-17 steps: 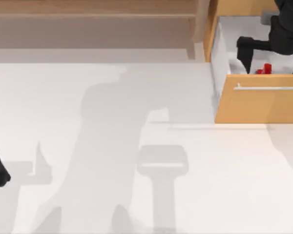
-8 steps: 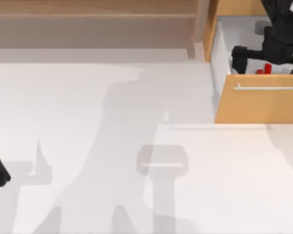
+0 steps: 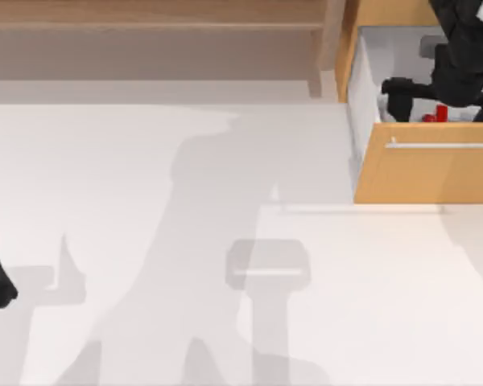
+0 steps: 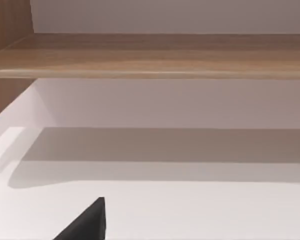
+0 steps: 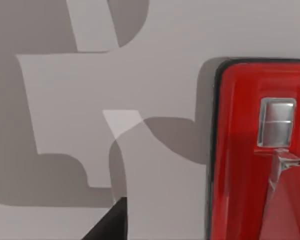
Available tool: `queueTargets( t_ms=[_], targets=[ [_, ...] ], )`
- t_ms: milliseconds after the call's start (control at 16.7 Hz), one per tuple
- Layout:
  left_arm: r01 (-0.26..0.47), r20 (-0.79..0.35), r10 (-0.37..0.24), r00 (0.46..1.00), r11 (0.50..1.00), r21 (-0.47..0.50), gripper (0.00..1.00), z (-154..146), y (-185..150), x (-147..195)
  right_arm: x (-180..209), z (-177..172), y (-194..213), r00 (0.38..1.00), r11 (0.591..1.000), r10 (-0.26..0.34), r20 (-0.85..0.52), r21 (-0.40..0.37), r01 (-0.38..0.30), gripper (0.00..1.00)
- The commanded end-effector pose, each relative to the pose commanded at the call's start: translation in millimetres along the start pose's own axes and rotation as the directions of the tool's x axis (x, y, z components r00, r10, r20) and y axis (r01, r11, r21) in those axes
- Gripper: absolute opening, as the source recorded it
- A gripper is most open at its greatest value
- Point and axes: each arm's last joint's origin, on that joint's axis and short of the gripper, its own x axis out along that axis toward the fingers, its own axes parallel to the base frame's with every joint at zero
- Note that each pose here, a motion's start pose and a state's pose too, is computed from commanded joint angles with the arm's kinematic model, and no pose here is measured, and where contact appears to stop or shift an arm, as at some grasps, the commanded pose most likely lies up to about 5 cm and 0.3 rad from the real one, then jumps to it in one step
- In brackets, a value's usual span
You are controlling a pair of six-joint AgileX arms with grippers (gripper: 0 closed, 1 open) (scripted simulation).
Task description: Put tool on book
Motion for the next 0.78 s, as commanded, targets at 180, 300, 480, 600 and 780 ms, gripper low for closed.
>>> queueTargets(
  t_ms=[180, 300, 480, 600, 780],
  targets=[
    [0.000, 0.000, 0.000, 1.000, 1.000, 0.000, 1.00, 0.0, 0.0, 0.0, 0.0, 0.0, 0.0, 1.000, 1.000, 0.000, 0.000, 0.000, 0.000, 0.47],
    [0.000, 0.000, 0.000, 1.000, 1.000, 0.000, 1.00, 0.0, 0.0, 0.0, 0.0, 0.0, 0.0, 1.000, 1.000, 0.000, 0.000, 0.000, 0.000, 0.32],
    [0.000, 0.000, 0.000, 1.000, 1.000, 0.000, 1.00, 0.0, 0.0, 0.0, 0.0, 0.0, 0.0, 1.000, 1.000, 0.000, 0.000, 0.000, 0.000, 0.10],
    [0.000, 0.000, 0.000, 1.000, 1.000, 0.000, 1.00, 0.0, 0.0, 0.0, 0.0, 0.0, 0.0, 1.000, 1.000, 0.000, 0.000, 0.000, 0.000, 0.00],
    [0.000, 0.000, 0.000, 1.000, 1.000, 0.000, 1.00, 0.0, 0.0, 0.0, 0.0, 0.0, 0.0, 1.000, 1.000, 0.000, 0.000, 0.000, 0.000, 0.00]
  ],
)
